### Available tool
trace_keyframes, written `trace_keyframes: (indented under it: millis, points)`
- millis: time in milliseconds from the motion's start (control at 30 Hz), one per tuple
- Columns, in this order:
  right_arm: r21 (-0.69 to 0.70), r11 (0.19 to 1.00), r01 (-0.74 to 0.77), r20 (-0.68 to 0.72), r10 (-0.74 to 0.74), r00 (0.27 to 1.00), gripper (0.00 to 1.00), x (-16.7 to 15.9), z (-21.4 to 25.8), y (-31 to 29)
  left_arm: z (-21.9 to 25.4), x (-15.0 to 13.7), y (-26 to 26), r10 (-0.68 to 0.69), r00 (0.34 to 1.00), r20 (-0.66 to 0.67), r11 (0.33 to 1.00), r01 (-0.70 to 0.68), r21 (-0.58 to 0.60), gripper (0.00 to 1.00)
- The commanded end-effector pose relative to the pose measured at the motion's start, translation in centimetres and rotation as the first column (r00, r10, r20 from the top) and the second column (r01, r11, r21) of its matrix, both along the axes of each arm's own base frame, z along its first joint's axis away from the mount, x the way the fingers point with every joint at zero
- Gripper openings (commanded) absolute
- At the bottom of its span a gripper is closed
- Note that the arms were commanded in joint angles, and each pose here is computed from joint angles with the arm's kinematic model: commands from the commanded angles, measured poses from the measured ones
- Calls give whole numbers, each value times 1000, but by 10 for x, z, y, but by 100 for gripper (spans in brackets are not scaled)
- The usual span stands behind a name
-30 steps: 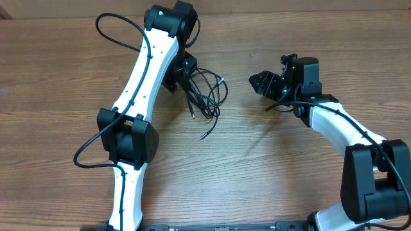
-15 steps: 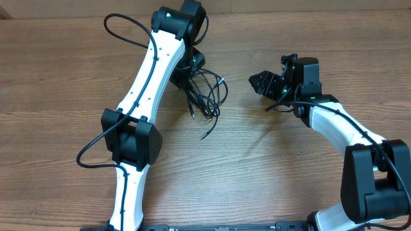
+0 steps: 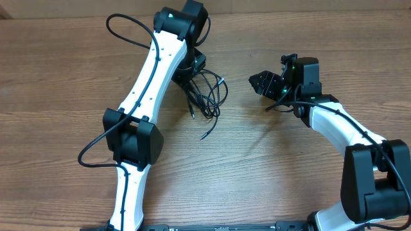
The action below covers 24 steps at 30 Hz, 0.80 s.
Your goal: Untangle cables
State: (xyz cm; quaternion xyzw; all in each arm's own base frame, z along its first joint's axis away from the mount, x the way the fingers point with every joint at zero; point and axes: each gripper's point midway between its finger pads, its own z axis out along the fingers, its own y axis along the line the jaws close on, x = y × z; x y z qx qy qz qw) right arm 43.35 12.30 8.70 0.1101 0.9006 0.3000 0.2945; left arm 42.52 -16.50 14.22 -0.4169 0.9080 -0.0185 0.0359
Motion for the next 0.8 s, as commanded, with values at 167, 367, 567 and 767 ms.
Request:
trace_keyframes:
  millis: [167, 367, 567, 767]
  points:
    - [0, 1000, -8, 13, 8, 1000, 69, 2, 3, 1, -4, 2, -4, 6, 1000, -4, 1000, -6, 0, 39]
    - [0, 1000, -8, 13, 8, 1000, 69, 2, 3, 1, -5, 1, -4, 5, 1000, -6, 1000, -5, 1, 38]
    - [0, 1000, -8, 13, 8, 1000, 69, 2, 3, 1, -7, 0, -4, -5, 1000, -15, 1000, 5, 6, 49]
    - [0, 1000, -8, 13, 8, 1000, 69, 2, 3, 1, -12, -1, -5, -10, 1000, -25, 1000, 11, 12, 49]
